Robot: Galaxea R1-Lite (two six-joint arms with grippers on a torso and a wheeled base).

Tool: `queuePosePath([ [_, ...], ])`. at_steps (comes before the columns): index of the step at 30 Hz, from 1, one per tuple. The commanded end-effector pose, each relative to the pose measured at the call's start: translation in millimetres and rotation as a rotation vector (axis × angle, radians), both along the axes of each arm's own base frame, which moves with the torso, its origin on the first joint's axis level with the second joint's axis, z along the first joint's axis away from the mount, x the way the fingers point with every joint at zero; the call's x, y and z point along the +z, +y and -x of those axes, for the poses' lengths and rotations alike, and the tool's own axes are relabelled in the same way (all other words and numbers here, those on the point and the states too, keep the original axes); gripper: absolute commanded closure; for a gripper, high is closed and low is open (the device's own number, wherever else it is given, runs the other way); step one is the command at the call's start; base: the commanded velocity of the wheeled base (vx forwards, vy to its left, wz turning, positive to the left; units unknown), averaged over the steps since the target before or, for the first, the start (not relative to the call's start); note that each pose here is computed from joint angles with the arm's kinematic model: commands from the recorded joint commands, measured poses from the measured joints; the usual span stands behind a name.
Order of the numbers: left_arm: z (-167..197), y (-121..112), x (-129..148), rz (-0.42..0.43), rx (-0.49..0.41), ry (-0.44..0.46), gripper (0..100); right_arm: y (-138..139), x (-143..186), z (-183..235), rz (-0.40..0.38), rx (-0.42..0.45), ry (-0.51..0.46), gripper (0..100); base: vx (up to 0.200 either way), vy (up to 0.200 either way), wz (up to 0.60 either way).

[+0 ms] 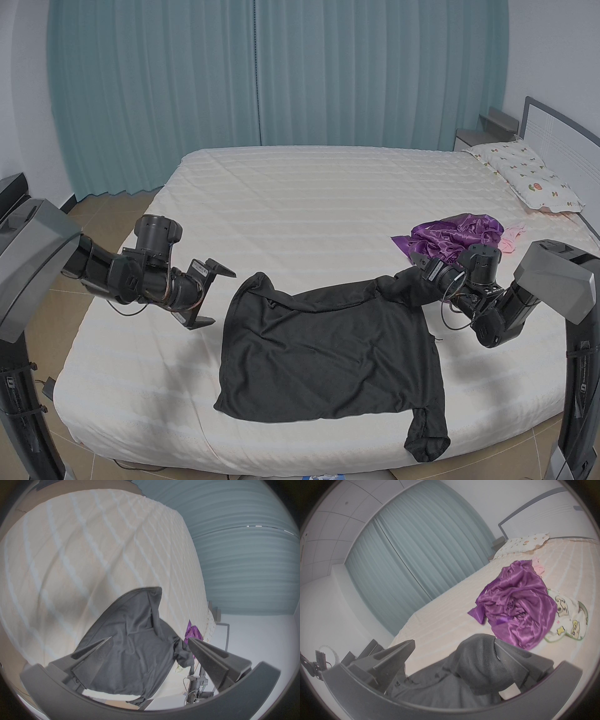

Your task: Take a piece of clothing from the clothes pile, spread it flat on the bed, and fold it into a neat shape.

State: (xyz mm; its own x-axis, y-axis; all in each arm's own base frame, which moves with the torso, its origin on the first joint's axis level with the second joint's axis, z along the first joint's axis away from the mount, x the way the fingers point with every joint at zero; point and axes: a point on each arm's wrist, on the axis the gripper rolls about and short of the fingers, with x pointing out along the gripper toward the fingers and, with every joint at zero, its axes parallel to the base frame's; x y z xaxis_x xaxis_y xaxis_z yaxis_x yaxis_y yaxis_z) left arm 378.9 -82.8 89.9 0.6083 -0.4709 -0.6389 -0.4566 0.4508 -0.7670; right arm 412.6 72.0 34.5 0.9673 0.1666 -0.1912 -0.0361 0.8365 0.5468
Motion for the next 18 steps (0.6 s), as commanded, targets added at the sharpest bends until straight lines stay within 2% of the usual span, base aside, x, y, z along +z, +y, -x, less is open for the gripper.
queuePosePath([
  [1,39.8,6.7,1.7,0.016,-0.041,-0.024,0,-12.4,23.0,38.6,-0.008,0.035,0.032,0,0.000,0.000,0.00],
  [6,55.2,6.1,-10.8,0.005,-0.057,0.030,0,-16.8,29.4,62.7,-0.009,0.030,0.071,0,0.000,0.000,0.00],
  [10,62.8,2.3,-27.0,-0.033,-0.089,0.057,0,-16.2,12.3,94.1,-0.009,0.040,0.173,0,0.000,0.000,0.00],
  [14,73.5,1.8,-37.5,-0.068,-0.132,0.074,0,-13.6,6.7,109.6,-0.142,0.010,0.222,0,0.000,0.000,0.00],
  [18,86.5,-5.4,-49.7,-0.146,-0.197,0.089,0,-24.7,4.7,110.4,-0.181,-0.033,0.235,0,0.000,0.000,0.00],
])
